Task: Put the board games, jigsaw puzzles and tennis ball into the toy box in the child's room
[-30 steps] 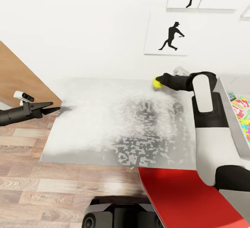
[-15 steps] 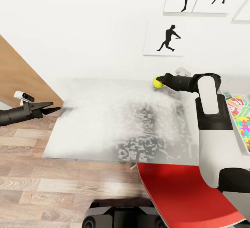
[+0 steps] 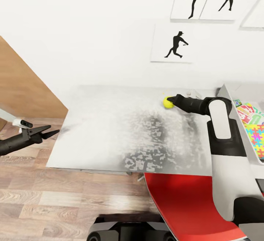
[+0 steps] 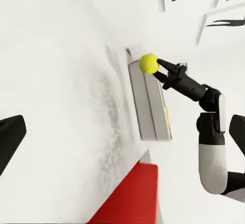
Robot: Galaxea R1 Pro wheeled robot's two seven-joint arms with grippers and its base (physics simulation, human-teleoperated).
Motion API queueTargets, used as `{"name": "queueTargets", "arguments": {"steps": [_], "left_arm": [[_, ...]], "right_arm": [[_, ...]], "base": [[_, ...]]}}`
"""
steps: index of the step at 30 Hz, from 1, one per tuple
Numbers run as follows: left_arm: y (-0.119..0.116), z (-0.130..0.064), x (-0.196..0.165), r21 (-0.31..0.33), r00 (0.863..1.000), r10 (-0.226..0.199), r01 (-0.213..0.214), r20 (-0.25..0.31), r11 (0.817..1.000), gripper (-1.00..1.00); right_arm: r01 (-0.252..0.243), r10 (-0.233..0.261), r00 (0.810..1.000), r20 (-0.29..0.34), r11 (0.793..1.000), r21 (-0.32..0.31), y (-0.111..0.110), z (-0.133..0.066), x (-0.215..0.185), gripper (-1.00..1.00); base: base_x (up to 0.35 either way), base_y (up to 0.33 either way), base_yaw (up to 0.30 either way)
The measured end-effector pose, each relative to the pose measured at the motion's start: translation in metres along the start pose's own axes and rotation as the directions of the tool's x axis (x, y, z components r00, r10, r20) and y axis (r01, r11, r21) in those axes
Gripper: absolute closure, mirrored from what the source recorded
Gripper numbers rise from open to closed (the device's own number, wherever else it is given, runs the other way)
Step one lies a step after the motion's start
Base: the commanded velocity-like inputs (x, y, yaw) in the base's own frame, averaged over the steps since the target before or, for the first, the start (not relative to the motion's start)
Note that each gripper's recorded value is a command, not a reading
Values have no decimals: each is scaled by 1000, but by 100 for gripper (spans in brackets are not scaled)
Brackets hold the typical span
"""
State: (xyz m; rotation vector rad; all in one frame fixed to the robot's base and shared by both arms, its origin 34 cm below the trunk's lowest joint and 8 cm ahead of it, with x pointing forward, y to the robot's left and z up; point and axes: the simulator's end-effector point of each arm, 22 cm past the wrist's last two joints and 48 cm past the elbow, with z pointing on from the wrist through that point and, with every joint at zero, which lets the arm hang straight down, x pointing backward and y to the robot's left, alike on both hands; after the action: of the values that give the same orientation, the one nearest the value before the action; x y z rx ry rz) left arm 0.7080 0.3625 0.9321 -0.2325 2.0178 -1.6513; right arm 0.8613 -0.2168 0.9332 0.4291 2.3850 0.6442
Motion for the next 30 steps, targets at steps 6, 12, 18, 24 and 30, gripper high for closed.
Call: {"name": "queueTargets", "arguments": {"steps": [6,12,18,24,30], "left_arm": [[2,-25,-7,-34,1000,13,-12,19,999,-100],[26,-40,14,-71,998,-41,45,45,996,-100],[39,-46,29,-81,997,-32,38,74,996,-100],[36,-45,28,-77,997,-20,26,75,997,-100],[32,-42,30,-72,997,-15,20,70,997,-100]], "right_arm": [[-11,11,1000,1,1000,-8,2,-4,2,100],[-15,15,1000,-4,1000,-16,8,-4,3,100],[-9,9,1000,4,1000,-21,13,-10,2,100],[-8,8,1000,7,1000,-22,14,-14,2,100],[-41,41,998,-54,999,8,-3,-4,27,100]], "base": [[0,0,-69],[0,0,-85],[0,0,-86],[0,0,-86],[0,0,-86]]}}
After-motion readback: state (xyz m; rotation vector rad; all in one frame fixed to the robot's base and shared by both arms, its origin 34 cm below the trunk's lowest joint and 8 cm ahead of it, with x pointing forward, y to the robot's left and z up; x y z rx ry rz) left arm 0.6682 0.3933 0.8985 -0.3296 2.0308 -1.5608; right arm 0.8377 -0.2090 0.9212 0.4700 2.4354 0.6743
